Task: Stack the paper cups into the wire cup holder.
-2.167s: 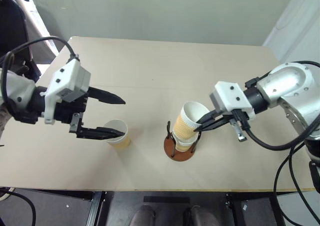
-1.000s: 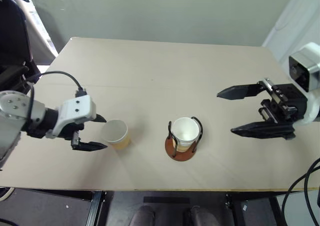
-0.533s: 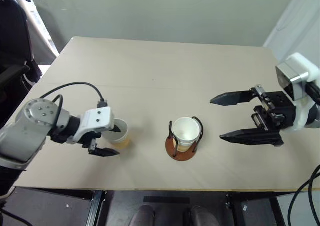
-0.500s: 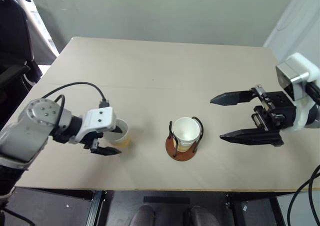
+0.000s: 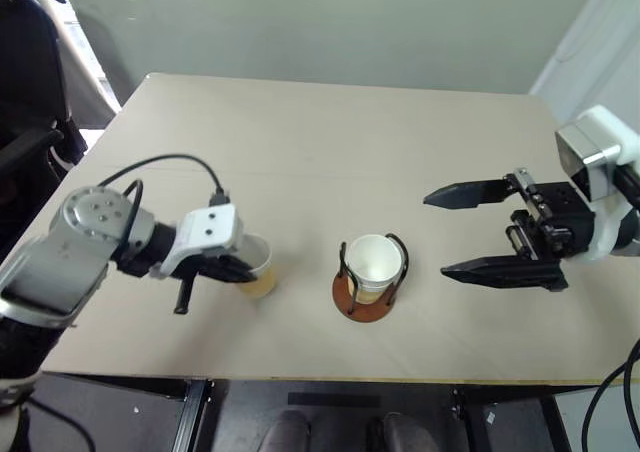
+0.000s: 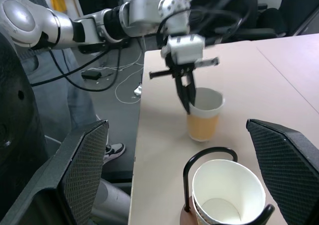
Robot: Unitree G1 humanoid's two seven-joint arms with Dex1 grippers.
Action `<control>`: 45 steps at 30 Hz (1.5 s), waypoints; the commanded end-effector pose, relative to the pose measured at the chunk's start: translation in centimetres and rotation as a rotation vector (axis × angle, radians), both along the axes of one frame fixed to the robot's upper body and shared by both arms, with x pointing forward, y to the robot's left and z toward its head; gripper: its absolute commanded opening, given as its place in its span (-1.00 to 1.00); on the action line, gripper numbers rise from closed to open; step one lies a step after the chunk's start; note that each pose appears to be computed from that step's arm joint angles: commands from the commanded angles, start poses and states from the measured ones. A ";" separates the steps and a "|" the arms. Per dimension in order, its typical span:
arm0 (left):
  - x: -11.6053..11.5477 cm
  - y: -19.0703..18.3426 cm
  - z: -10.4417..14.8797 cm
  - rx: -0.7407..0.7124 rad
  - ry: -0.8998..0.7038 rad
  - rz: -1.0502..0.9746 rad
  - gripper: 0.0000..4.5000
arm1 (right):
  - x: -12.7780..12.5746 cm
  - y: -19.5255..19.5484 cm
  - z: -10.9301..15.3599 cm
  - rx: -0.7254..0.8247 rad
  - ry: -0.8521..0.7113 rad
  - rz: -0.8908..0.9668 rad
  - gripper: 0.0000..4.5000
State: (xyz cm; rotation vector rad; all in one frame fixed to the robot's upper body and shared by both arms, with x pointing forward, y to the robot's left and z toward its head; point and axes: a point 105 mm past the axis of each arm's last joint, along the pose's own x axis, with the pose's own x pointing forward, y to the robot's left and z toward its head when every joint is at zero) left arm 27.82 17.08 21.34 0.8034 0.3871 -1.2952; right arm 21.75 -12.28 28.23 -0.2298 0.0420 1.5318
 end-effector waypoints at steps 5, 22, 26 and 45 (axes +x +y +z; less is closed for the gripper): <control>-0.3 -6.6 10.2 -0.322 -0.199 -0.327 -0.97 | -0.5 -0.1 1.9 0.041 -0.067 0.016 1.00; -2.2 -11.6 6.2 -0.220 -0.099 -0.657 -0.97 | -1.0 -0.4 1.7 0.018 -0.078 -0.053 1.00; -1.9 -11.7 5.5 -0.179 -0.116 -0.653 -0.97 | -1.0 -0.3 1.7 0.018 -0.079 -0.055 1.00; -1.4 -12.8 3.5 -0.124 -0.129 -0.616 -0.46 | -0.9 0.0 1.4 0.015 -0.078 -0.049 1.00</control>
